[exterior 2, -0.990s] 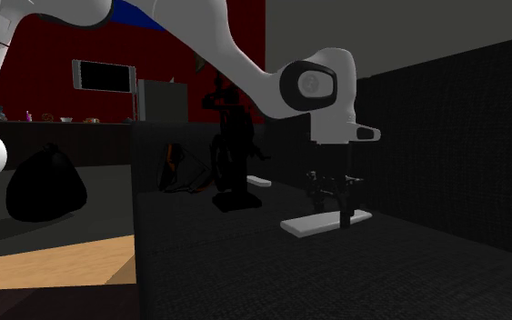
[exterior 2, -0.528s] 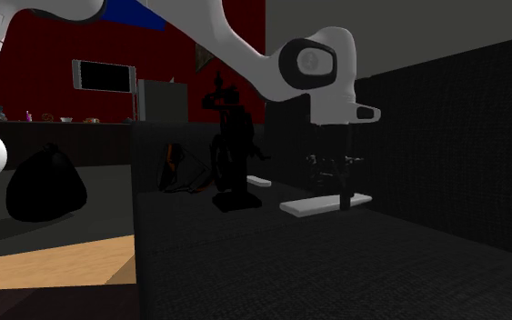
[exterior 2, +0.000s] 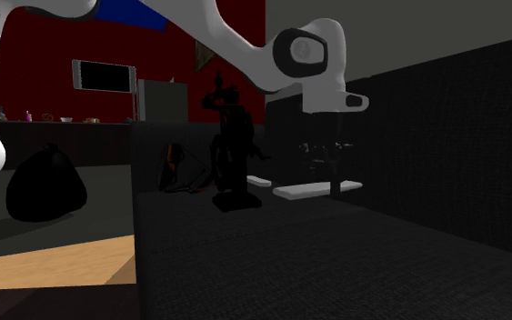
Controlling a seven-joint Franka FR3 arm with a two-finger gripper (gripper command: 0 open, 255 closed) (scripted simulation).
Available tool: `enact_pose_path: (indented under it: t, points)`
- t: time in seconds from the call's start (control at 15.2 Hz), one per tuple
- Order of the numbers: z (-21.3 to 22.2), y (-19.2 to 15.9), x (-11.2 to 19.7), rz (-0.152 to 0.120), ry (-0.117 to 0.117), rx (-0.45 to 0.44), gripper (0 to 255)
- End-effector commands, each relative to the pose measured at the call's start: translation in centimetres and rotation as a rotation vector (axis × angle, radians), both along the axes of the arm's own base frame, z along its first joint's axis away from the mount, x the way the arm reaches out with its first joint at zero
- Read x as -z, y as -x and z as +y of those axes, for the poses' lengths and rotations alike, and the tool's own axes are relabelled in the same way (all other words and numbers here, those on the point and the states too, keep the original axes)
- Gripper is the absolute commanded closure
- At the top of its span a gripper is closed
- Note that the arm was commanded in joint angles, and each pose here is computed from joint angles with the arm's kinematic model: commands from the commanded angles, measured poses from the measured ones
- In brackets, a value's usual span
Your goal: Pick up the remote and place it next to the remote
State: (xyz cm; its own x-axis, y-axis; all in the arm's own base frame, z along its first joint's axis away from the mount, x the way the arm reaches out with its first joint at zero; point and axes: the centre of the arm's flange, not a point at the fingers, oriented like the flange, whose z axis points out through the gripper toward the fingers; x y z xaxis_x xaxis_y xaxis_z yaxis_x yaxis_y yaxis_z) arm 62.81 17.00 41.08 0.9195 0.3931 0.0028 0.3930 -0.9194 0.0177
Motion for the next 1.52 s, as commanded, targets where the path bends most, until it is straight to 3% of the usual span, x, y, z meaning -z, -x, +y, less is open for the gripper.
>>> enact_pose_path:
  t: [0.0, 1.45]
  points:
    - [2.4, 0.6, -0.4, 0.0, 0.0, 0.001, 255]
    - [29.8, 10.3, -0.8, 0.0, 0.0, 0.001, 255]
